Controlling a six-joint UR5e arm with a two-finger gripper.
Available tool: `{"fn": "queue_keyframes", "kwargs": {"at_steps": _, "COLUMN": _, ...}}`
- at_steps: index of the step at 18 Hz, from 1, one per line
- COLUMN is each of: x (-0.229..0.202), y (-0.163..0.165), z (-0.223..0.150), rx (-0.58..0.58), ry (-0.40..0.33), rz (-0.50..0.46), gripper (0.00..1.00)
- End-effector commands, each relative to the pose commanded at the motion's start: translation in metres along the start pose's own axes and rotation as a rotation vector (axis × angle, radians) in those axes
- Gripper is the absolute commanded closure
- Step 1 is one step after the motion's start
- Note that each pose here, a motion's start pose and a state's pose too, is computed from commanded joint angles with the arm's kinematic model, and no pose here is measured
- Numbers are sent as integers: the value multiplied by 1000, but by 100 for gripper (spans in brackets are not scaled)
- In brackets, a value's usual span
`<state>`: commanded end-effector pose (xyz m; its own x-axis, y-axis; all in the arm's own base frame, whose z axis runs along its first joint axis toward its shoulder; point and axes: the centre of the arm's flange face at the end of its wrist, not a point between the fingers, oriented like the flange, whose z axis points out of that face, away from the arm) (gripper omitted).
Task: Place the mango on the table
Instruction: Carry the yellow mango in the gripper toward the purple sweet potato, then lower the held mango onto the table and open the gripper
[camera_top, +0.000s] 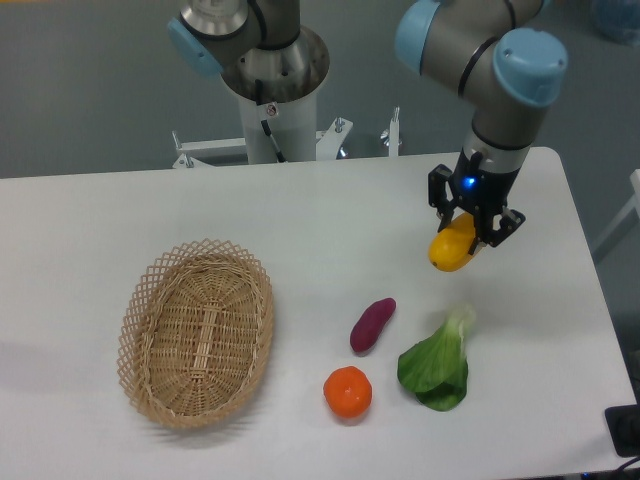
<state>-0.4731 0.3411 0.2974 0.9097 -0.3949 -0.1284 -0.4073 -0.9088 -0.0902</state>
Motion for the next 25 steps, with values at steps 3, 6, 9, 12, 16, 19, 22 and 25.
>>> {"fn": "queue_keyframes", "kwargs": {"at_steps": 3, "x": 14, "y": -2, "z": 32, "rx": 0, "ry": 31, "rz": 8, "gripper": 48}}
{"fn": "queue_keyframes", "kwargs": {"at_steps": 6, "x": 38, "y": -9, "z": 52, "rx": 1, "ry": 85, "rz": 11, "gripper": 48}}
{"fn": "queue_keyframes", "kwargs": {"at_steps": 9, "x": 55, "y": -19, "z": 64, "rx": 3, "ry": 120, "rz": 23, "gripper": 48}}
{"fn": "queue_keyframes", "kwargs": {"at_steps": 12, "x": 61, "y": -27, "z": 71, "rx": 3, "ry": 137, "rz": 20, "gripper": 46}}
{"fn": "queue_keyframes", "kwargs": {"at_steps": 16, "x": 64, "y": -39, "z": 74, "rx": 3, "ry": 142, "rz": 2, "gripper": 39}}
{"fn": "queue_keyframes", "kwargs": {"at_steps": 19, "x": 62, "y": -40, "z": 72, "rx": 3, "ry": 135, "rz": 5, "gripper": 18}}
{"fn": "queue_keyframes", "kwargs": {"at_steps": 22, "x": 55, "y": -40, "z": 66, "rx": 6, "ry": 118, "rz": 5, "gripper": 0}}
{"fn": "queue_keyframes", "kwargs": {"at_steps": 25, "x": 43, "y": -41, "z": 51, "rx": 7, "ry": 80, "rz": 8, "gripper": 0}}
